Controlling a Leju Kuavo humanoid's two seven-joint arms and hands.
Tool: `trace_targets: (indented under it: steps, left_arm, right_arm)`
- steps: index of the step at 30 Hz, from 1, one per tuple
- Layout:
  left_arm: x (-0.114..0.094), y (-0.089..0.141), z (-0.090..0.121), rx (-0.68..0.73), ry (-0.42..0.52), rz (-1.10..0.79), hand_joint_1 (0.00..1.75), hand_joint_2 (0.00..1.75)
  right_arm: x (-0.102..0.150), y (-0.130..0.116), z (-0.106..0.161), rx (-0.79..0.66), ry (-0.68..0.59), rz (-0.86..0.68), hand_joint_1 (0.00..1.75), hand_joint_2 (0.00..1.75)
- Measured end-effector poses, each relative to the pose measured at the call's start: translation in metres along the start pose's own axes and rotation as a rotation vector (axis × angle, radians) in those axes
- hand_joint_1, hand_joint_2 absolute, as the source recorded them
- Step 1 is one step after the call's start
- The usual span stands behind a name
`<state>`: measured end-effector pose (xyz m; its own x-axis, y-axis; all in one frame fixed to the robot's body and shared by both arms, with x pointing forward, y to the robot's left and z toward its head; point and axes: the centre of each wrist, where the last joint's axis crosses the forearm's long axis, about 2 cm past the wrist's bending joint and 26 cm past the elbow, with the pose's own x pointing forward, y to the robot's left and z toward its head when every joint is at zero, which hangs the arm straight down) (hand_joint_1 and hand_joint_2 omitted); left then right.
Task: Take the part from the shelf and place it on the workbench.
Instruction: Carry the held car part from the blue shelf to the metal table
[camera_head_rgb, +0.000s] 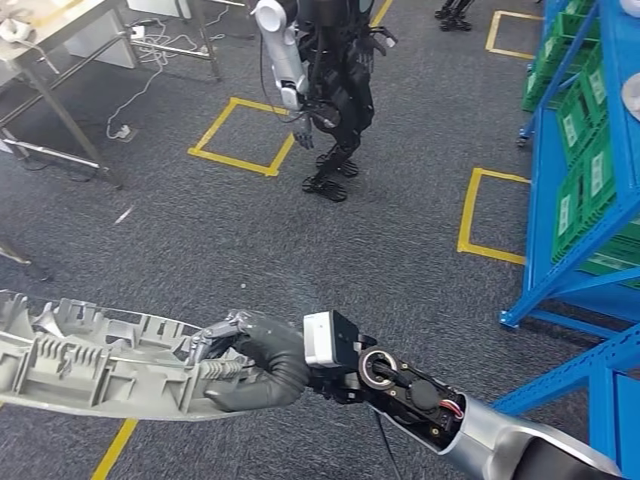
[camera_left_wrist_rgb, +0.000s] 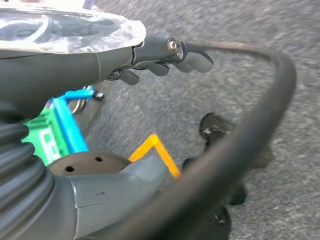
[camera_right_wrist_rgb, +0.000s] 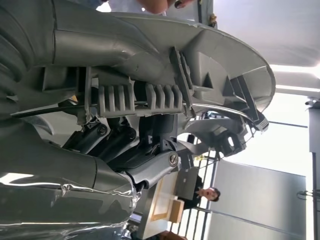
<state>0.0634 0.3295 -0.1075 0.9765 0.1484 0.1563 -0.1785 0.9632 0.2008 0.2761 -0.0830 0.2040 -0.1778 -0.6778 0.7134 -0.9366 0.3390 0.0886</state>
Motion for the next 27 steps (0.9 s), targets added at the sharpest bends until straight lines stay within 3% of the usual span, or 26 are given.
trace_targets:
  steps: [27]
  left_arm:
    - [0.0031, -0.0023, 0.0004, -0.004, -0.007, 0.006, 0.0, 1.75]
  right_arm:
    - [-0.0047, 0.0023, -0.0013, 0.003, 0.01, -0.012, 1.75, 1.75]
